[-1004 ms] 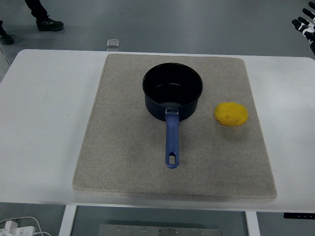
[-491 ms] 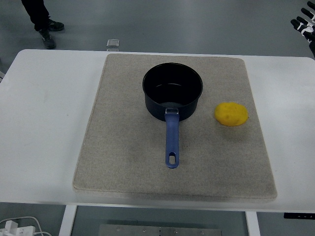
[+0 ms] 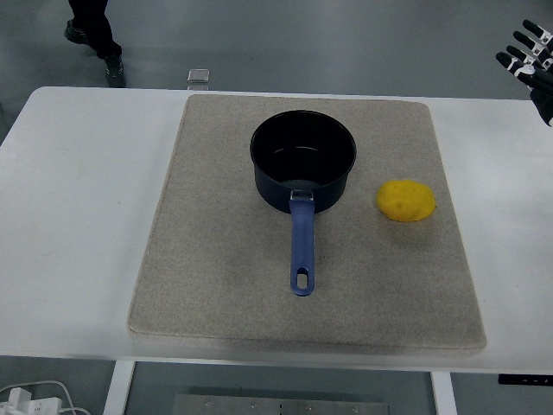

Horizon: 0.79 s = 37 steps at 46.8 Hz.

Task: Put the potato in the blue pot

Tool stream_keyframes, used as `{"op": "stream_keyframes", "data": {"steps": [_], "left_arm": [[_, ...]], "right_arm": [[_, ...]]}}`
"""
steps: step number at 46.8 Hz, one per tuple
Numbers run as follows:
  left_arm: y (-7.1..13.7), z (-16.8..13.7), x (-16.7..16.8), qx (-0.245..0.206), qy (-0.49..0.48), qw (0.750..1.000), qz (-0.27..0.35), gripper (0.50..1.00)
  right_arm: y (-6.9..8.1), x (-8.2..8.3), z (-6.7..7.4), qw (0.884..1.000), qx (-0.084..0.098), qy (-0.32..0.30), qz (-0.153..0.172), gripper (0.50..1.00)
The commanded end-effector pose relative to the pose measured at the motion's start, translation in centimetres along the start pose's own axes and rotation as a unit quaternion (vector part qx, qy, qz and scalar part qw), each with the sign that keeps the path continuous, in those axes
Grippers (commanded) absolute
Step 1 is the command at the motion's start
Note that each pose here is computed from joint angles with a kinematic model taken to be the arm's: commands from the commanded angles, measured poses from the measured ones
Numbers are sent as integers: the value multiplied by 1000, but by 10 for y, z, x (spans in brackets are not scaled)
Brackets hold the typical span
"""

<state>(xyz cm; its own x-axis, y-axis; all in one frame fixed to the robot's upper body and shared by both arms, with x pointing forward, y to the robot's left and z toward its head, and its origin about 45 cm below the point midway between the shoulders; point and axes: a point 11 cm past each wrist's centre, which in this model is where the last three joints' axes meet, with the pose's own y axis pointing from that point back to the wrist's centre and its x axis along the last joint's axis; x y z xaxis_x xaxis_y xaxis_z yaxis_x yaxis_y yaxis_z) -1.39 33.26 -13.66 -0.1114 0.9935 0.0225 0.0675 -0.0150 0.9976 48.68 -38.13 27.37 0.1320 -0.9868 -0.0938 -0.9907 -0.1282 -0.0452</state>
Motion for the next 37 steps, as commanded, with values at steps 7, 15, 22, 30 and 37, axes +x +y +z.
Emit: {"op": "stream_keyframes", "data": {"steps": [7, 15, 22, 30, 37], "left_arm": [[0, 0, 0, 0, 0, 1000, 0, 1000], [0, 0, 0, 0, 1, 1000, 0, 1000], [0, 0, 0, 0, 0, 1000, 0, 1000], [0, 0, 0, 0, 1, 1000, 0, 1000], [0, 0, 0, 0, 0, 1000, 0, 1000]], "right_arm": [[1, -8, 0, 998, 7, 47, -29, 921], [3, -22, -1, 991, 12, 108, -80, 923], [16, -42, -3, 966, 18, 199, -167, 921], [43, -62, -2, 926, 6, 276, -258, 921], [53, -73, 14, 895, 4, 342, -286, 921]]}}
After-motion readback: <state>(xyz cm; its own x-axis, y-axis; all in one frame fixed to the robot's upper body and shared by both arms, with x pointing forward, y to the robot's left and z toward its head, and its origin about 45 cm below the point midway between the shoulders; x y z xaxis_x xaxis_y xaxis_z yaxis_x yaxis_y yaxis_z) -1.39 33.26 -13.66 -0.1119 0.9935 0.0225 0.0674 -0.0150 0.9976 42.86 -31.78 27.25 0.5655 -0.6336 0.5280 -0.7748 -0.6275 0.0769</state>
